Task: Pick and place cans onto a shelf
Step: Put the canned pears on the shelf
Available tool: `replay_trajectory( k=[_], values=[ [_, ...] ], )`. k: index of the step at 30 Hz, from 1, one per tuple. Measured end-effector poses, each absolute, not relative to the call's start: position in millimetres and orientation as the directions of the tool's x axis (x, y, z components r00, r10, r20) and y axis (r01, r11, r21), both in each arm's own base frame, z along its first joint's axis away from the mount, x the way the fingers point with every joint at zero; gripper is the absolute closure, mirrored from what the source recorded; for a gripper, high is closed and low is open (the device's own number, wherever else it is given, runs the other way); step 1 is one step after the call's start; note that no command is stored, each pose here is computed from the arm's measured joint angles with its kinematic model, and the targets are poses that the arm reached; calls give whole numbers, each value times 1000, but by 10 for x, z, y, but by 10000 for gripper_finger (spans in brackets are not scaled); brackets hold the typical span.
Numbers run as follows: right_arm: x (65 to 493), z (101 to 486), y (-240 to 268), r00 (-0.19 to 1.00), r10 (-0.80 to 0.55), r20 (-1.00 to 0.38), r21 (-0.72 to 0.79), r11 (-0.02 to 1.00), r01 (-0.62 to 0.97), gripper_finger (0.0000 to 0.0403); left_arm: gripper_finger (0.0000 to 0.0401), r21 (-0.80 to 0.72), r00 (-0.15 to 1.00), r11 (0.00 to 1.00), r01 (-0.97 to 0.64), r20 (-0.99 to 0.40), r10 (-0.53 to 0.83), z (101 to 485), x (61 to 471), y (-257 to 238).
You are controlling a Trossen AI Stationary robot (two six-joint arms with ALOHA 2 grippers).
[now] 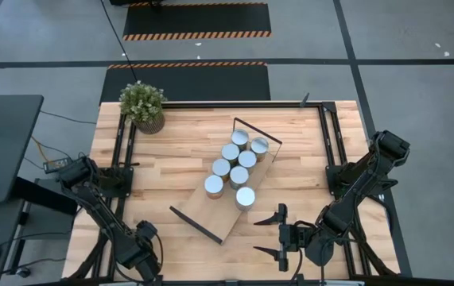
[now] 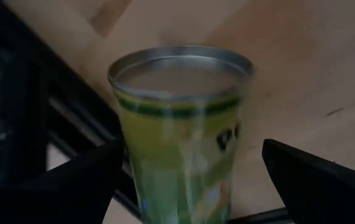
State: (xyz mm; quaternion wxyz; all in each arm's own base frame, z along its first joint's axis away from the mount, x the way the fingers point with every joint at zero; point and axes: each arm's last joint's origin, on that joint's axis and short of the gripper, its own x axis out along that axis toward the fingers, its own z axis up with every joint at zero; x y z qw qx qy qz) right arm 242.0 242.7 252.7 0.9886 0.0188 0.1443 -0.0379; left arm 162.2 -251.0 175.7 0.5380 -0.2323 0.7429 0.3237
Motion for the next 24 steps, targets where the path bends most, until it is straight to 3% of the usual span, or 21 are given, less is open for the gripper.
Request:
replay_trajectory(
  k=[8, 17, 24],
  values=[
    [2413, 2529, 2436, 956, -65, -285, 21, 997, 74, 82, 12, 153, -292, 726, -671, -954, -68, 1495, 1593, -2478],
    [2413, 2529, 2436, 956, -65, -286, 21, 997, 74, 82, 14, 146, -295, 761, -632, -953, -63, 1484, 1587, -2466],
    [2413, 2529, 2436, 956, -65, -285, 21, 997, 74, 82, 86, 134, -291, 785, -605, -955, -61, 1485, 1589, -2467]
  ],
)
